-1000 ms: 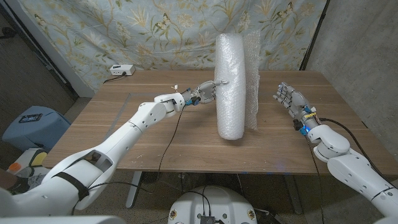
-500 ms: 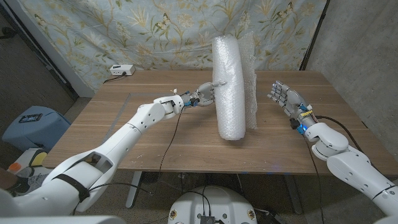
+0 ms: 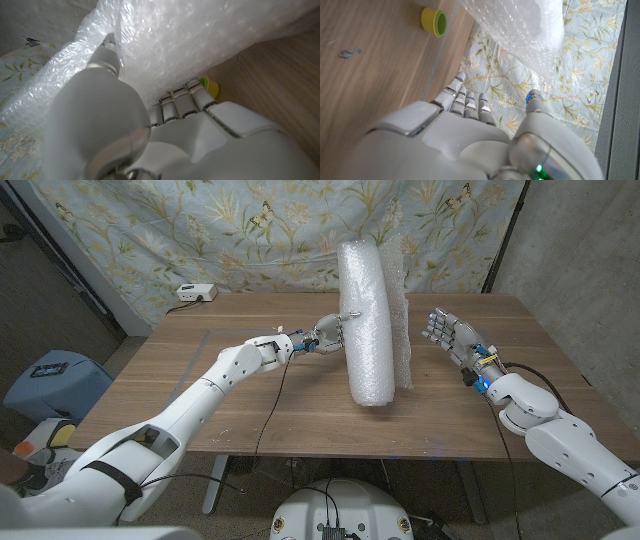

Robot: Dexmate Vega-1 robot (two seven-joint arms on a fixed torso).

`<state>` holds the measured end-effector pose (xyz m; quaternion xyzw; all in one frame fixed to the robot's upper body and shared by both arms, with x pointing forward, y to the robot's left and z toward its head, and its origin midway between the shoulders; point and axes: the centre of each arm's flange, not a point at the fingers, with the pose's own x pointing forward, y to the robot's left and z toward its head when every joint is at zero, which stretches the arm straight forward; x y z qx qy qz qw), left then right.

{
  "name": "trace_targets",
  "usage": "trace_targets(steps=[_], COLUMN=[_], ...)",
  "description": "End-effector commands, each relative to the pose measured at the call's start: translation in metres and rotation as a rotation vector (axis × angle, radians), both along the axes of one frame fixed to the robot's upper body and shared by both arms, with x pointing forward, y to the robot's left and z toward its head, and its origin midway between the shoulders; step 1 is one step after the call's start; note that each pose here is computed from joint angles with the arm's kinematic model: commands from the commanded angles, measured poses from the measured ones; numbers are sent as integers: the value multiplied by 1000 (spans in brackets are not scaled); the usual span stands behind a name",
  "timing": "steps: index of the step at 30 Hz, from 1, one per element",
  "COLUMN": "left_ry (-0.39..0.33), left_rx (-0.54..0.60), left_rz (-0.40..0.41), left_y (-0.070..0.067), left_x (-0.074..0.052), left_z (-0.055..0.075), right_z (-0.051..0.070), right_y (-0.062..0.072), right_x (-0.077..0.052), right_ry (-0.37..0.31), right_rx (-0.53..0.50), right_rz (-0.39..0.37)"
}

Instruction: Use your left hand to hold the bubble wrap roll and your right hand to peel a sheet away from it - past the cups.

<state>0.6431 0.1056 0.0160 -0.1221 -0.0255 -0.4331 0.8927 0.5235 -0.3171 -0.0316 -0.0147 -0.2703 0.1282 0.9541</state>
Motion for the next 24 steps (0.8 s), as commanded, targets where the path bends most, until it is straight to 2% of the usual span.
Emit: trace_targets(steps=[1,11,24], left_ry=[49,91,153], left_rx=[6,16,14], left_rz=[-8,-2,-26], left_y=[5,9,4], left_x=[-1,-6,-12], left_z=[-3,-9,-16], right_z=[5,10,13], right_y=[9,16,22], right_x=[-7,-18,-28], right_ry=[9,28,51], right_rx=[-53,-143,-250], right_rz=[20,21,34])
